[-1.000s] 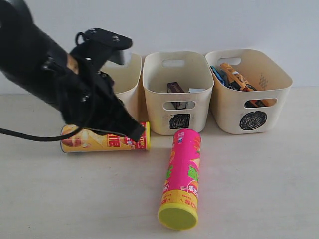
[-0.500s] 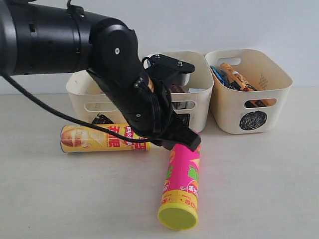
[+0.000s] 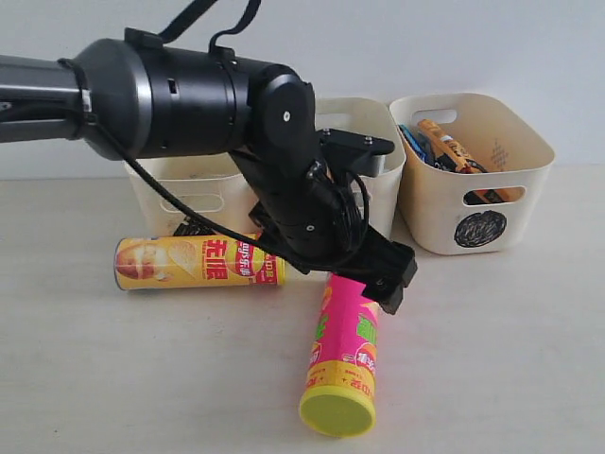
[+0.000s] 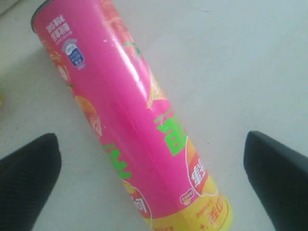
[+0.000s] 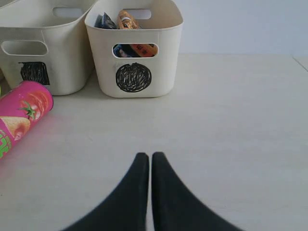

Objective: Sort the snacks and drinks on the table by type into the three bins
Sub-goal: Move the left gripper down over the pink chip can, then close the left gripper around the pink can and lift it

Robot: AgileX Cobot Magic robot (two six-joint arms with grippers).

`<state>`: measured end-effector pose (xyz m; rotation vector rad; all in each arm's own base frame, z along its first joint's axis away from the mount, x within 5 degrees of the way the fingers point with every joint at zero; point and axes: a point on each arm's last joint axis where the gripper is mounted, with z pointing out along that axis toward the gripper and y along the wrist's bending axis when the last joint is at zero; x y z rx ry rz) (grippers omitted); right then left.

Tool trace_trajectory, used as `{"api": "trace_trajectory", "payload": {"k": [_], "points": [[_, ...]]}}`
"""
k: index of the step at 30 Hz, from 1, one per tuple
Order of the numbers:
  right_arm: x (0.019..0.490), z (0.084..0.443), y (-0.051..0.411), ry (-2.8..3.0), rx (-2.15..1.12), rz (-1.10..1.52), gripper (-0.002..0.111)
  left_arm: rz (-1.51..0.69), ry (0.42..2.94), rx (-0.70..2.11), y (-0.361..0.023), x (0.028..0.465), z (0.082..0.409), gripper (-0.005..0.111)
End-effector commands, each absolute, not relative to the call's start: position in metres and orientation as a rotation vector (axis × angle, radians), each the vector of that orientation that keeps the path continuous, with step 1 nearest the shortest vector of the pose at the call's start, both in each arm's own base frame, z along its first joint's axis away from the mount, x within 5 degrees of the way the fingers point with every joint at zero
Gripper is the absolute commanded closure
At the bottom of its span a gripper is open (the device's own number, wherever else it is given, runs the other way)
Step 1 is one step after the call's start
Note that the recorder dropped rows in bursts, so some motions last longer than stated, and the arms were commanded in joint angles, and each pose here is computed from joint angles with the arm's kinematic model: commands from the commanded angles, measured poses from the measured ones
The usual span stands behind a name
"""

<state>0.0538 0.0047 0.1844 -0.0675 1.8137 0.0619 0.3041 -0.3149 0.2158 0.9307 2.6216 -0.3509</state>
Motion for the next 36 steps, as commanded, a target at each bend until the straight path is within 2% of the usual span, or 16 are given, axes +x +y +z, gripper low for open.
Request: {"api": "trace_trajectory", "payload": {"k": [1, 12, 30, 31, 33, 35, 36], "points": [[0.054, 0.184, 0.004, 1.803, -0.074, 0.048, 0.108, -0.357, 2.633, 0.91, -0.325, 0.311, 0.202, 0.009], [0.054, 0.184, 0.004, 1.805, -0.074, 0.048, 0.108, -0.297, 2.682, 0.822, -0.339, 0.333, 0.169, 0.009], [0.054, 0.184, 0.004, 1.805, -0.074, 0.048, 0.108, -0.167, 2.786, 0.856, -0.338, 0.337, 0.122, 0.01], [0.054, 0.184, 0.004, 1.805, -0.074, 0.048, 0.108, -0.162, 2.786, 0.859, -0.338, 0.337, 0.121, 0.013], [0.054, 0.184, 0.004, 1.805, -0.074, 0.048, 0.108, -0.16, 2.789, 0.859, -0.338, 0.337, 0.12, 0.026], [0.054, 0.184, 0.004, 1.805, -0.074, 0.048, 0.108, -0.154, 2.786, 0.883, -0.338, 0.336, 0.12, 0.055], [0.054, 0.184, 0.004, 1.805, -0.074, 0.048, 0.108, -0.15, 2.782, 0.9, -0.337, 0.336, 0.12, 0.075]]}}
